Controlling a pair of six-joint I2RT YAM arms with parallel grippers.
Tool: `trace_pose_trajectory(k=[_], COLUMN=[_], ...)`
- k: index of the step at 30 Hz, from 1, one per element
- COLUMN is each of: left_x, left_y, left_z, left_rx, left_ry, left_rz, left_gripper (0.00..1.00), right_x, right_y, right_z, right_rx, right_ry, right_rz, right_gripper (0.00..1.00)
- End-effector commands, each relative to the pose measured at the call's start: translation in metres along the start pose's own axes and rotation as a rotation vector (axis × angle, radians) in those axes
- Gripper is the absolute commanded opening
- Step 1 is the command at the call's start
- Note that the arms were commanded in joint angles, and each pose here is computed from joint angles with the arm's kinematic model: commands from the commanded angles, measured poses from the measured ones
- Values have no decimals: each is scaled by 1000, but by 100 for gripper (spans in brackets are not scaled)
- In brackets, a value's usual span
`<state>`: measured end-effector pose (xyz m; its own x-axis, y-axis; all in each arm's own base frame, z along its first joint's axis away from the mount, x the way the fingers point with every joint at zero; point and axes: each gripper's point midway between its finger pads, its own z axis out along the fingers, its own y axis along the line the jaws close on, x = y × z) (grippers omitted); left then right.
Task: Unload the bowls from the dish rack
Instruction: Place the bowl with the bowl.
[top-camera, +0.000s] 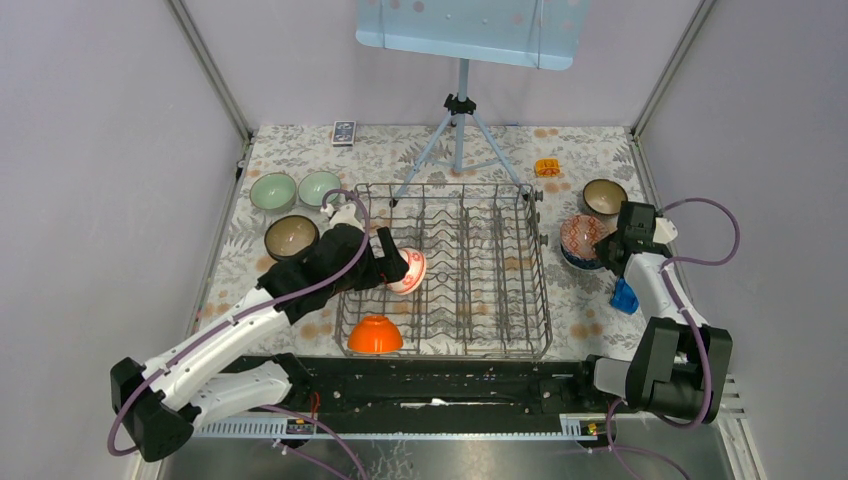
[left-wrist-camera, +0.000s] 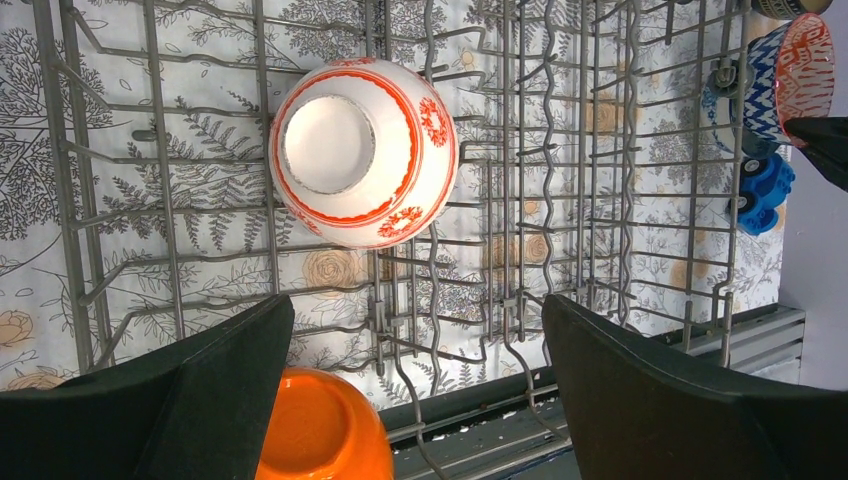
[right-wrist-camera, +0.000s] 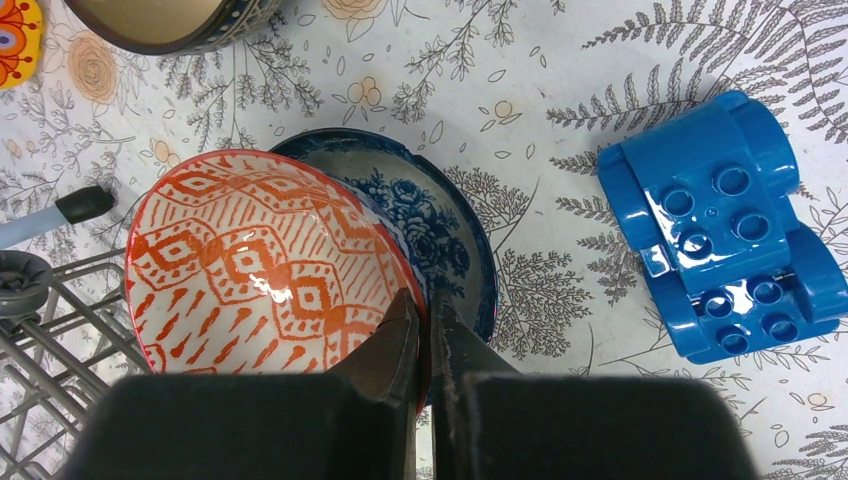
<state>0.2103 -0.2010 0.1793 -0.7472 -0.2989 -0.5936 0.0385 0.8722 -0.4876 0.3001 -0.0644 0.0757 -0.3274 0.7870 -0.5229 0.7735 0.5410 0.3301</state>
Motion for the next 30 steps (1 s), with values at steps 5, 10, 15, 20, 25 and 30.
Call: trace_pose_trajectory(k=[5, 10, 15, 20, 25, 30], left_x=[-2, -1, 0, 0, 2, 2], left_y=[-4, -4, -3, -2, -2, -1], left_z=[6, 6, 6, 5, 4, 4], left_rx=[18, 19, 19, 21, 24, 25], left_ry=[-12, -11, -10, -11, -8, -6], left_rz=[-15, -16, -19, -24, -26, -26], left_gripper=[99, 99, 99, 99, 99, 99], right_x=[-11, -11, -11, -11, -8, -8], right_y=[5, 0, -4, -5, -6, -7], right_z=[4, 6, 7, 8, 8, 6], right_rx=[-16, 0, 10, 13, 13, 6], right_ry=[-48, -55, -71, -74, -67, -68], right_rz=[17, 13, 11, 6, 0, -8], right_gripper=[0, 0, 0, 0, 0, 6])
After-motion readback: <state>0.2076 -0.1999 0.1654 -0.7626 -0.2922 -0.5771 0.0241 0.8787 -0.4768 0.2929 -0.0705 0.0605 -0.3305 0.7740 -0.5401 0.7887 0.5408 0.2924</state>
